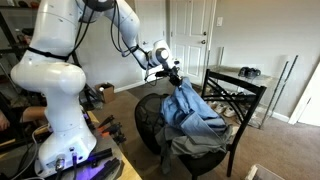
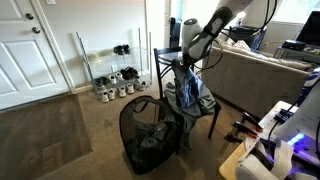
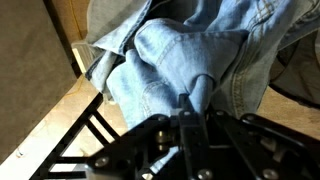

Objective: Put the pair of denim trousers in the laundry basket

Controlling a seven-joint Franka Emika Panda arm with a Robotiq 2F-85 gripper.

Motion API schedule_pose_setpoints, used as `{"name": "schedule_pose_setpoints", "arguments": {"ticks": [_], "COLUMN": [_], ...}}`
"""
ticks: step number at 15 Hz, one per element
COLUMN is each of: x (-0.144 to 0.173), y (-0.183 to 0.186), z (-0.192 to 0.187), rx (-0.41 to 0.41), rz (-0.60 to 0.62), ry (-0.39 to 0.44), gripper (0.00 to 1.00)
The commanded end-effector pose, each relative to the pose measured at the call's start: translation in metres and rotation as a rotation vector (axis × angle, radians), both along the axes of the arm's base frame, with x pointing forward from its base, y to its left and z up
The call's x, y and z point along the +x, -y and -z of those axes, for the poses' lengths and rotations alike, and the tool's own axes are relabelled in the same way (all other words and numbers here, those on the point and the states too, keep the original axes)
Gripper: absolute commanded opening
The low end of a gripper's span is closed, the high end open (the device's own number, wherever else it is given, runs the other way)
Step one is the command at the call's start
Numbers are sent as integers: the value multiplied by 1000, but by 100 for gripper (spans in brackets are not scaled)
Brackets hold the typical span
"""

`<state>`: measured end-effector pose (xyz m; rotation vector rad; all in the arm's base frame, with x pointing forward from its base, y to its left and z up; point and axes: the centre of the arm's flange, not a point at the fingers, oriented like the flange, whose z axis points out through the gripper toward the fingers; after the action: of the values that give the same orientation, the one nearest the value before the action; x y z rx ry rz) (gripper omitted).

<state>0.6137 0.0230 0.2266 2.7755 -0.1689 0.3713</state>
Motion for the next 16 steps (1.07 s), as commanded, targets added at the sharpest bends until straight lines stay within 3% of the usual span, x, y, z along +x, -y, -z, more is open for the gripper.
{"name": "schedule_pose_setpoints", "arguments": {"ticks": [1,5,6,16], "x": [-35,-42,-24,-30], "y": [-33,-54,-50,-54], "z": [-61,-85,-64,-74], "rx": [-53,-93,-100,-97], "rz": [32,20,19,16], "ry": [-7,-18,-17,-22], "gripper": [3,3,11,11]}}
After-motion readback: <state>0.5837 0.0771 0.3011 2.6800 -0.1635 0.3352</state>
